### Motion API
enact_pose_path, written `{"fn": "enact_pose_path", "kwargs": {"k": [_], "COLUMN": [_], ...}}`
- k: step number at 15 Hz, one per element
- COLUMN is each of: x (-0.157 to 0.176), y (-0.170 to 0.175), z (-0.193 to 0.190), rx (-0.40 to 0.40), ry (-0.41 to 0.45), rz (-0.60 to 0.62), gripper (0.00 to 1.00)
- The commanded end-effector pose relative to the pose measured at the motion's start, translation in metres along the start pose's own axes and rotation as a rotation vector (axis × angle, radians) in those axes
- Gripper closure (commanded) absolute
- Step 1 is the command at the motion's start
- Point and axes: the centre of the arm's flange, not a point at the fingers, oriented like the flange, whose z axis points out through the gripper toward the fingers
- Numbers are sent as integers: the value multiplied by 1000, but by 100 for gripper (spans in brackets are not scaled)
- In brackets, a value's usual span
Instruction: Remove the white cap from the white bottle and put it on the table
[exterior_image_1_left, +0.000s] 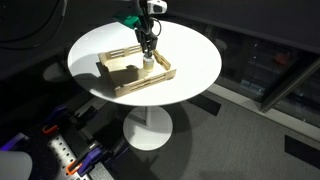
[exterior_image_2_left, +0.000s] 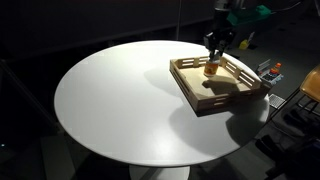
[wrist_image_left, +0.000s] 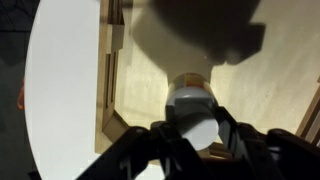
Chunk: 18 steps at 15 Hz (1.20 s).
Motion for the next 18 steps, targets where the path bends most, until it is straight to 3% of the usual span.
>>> {"fn": "enact_pose_path", "kwargs": {"k": [1, 3, 8, 11, 12, 14, 15, 17, 18], "x": [-7, -8, -13, -15, -16, -17, -17, -18, -19], "y": [3, 3, 5, 7, 7, 7, 7, 6, 5], "z": [-5, -8, -16, -22, -23, -27, -29, -32, -33], "rx": [8, 22, 39, 41, 41, 42, 43, 45, 45], "ry": [57, 90, 93, 93, 96, 101, 104, 106, 106], "rz": [5, -2, -6, -5, -4, -4, -4, -5, -5], "gripper": [51, 44, 51, 60, 69, 74, 84, 85, 92]}}
